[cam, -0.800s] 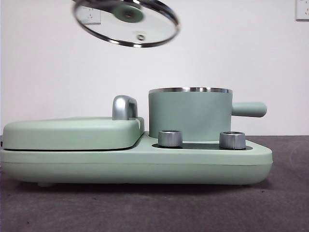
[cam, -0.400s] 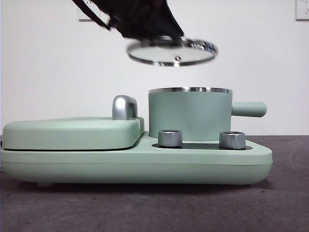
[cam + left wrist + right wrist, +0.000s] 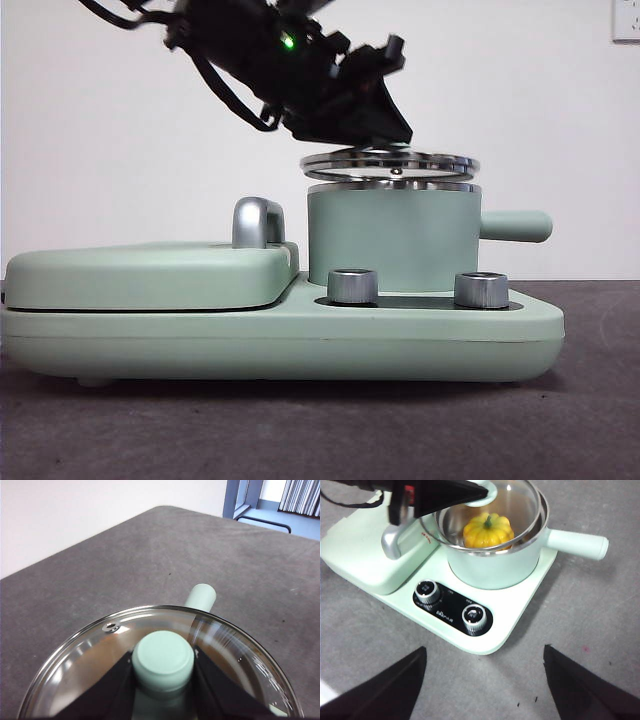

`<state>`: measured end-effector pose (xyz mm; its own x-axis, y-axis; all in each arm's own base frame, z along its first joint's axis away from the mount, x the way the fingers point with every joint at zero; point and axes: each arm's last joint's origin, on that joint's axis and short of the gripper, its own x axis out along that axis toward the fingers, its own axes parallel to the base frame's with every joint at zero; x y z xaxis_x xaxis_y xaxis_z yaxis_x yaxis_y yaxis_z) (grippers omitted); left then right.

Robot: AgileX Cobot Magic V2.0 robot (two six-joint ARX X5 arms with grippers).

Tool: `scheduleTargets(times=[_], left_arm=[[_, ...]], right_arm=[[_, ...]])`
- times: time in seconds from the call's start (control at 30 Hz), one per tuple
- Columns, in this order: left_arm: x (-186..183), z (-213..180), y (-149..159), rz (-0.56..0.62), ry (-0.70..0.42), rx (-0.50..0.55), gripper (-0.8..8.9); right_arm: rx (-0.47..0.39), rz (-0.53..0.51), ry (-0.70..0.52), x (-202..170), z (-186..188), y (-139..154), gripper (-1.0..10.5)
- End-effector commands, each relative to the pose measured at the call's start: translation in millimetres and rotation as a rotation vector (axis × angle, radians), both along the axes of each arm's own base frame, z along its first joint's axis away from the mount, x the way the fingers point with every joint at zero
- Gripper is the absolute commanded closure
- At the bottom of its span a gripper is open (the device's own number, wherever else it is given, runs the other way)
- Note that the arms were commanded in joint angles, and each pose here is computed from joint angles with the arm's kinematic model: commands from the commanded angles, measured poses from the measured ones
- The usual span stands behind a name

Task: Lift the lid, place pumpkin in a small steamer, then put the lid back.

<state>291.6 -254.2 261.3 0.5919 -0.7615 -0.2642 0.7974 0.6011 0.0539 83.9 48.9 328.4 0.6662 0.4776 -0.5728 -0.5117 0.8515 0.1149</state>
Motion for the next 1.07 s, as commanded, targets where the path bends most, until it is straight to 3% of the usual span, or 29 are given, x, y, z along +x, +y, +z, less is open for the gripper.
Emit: scheduleTargets(times=[0.03,0.87,1.07], left_arm=[[6,11,-11,-0.007,-0.046,-0.041,8.04],[16,1,-15,0.019,-0.028,-0.013,8.04],[16,-5,-15,0.04,0.063,-0.03,8.04]], right_arm=[[0.007,-0.002,0.002,0,1,0,5.9],[0.005,-0.002,0.005,0,1,0,5.9],[0.005,-0.002,0.005,0,1,0,5.9]])
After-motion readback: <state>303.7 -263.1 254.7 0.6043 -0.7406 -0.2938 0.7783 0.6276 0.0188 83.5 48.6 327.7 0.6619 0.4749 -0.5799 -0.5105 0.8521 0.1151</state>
